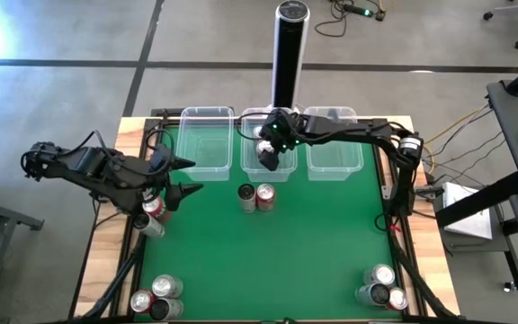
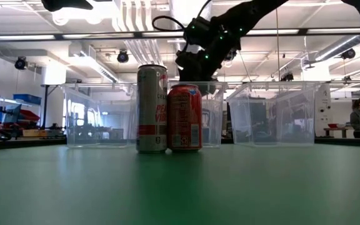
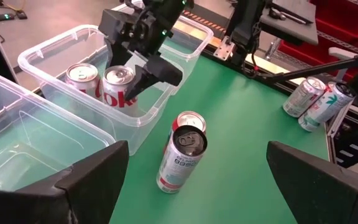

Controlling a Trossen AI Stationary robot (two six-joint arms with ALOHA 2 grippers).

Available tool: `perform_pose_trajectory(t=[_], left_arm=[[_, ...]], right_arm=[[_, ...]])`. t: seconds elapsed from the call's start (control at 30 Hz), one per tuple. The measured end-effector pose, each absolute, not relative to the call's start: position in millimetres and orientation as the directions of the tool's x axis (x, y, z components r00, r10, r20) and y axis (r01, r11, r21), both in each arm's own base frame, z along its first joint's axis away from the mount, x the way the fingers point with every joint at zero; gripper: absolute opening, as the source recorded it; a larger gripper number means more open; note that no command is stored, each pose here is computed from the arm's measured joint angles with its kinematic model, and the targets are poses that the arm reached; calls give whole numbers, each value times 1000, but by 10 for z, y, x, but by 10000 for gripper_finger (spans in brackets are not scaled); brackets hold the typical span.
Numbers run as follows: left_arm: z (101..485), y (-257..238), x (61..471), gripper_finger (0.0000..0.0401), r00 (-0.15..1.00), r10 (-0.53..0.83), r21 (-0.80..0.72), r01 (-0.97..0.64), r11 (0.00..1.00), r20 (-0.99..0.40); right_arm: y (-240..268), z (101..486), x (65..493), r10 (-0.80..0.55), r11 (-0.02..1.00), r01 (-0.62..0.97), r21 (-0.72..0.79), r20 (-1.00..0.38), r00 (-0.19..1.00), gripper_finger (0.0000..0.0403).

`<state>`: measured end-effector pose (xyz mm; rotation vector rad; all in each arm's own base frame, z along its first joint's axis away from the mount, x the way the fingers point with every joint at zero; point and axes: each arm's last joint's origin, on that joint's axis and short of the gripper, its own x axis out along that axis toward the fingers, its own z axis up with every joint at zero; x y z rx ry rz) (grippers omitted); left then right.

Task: Sort soda cans
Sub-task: Put the top left silver soda can into the top middle transparent bin, then put the top middle white soda can into the top right transparent bin

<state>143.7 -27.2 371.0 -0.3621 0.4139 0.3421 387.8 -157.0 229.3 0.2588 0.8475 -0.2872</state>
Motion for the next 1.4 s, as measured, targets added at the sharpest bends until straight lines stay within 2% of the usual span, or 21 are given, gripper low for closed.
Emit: perform_pose_trajectory(t=[0.57,0.8,0.93,1.03,1.2,1.4], left_arm=[[3702,-275,1440,366,859,238,-289,-394,873,-453],[3702,-276,1440,366,859,237,-291,-394,872,-453],[3700,-276,1443,366,859,238,-283,-392,875,-454],[3700,-276,1443,366,858,238,-279,-391,877,-454],[3701,-276,1442,366,859,238,-278,-390,878,-454],[3710,-275,1439,366,863,237,-287,-389,876,-446]], right_arm=[[-1598,2119,3916,-129,945,311,99,-762,635,296],[-1603,2108,3935,-132,947,308,96,-756,641,364],[-1605,2136,3940,-134,947,309,93,-758,639,375],[-1601,2260,3964,-141,949,303,86,-743,654,377],[-1518,2783,3968,-154,964,260,52,-690,708,378],[-1077,3358,3940,-99,986,159,41,-624,775,379]])
